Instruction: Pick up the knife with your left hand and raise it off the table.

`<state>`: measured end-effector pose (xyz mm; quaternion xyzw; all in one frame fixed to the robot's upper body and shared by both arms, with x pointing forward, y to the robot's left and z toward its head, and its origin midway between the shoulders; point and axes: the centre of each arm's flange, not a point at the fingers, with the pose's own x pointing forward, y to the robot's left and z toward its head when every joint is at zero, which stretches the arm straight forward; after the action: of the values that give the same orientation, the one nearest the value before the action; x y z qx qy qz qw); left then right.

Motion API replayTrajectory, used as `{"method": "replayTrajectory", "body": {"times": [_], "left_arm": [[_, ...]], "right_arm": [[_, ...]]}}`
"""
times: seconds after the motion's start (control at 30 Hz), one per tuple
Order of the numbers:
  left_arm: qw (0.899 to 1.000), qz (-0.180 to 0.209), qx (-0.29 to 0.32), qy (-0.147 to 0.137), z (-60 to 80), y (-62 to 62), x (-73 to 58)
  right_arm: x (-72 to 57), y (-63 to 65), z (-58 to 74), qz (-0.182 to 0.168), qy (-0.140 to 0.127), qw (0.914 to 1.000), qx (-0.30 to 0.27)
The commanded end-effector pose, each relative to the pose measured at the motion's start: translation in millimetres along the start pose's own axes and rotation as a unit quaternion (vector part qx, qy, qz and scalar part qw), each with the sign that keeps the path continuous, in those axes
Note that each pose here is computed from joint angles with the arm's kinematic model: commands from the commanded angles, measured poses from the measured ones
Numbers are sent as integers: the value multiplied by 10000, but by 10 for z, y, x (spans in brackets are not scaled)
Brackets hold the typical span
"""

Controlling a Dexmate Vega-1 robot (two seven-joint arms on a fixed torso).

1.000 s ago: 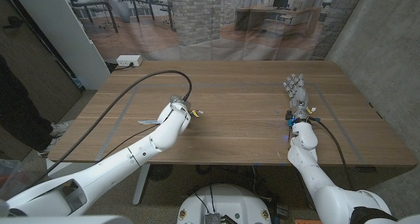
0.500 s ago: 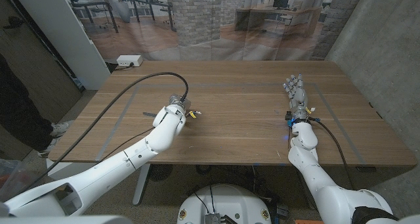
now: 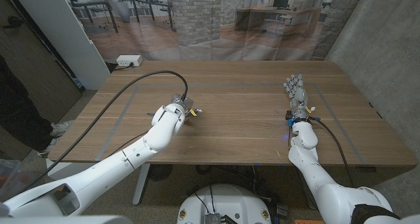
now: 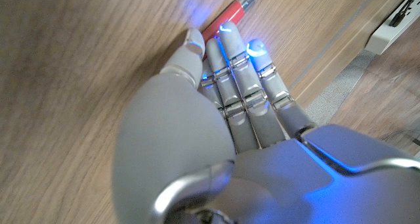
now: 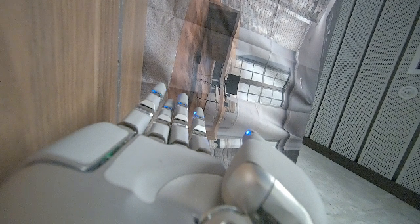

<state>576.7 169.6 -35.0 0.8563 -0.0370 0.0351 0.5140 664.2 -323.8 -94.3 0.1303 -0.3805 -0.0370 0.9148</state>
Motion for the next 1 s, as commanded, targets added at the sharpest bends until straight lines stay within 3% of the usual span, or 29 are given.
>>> {"method": "replayTrajectory", "body": {"times": [0.03, 0.57, 1.0], "left_arm": [[9992, 163, -331, -119, -30, 177, -106], [9945, 406, -909, -327, -110, 341, -247], [9928, 586, -978, -373, -153, 432, -293]], "right_arm": [[-30, -26, 1, 17, 16, 10000, 46], [-76, -24, 39, 27, -15, 10000, 41], [-86, 11, 52, 24, -41, 10000, 29]]}}
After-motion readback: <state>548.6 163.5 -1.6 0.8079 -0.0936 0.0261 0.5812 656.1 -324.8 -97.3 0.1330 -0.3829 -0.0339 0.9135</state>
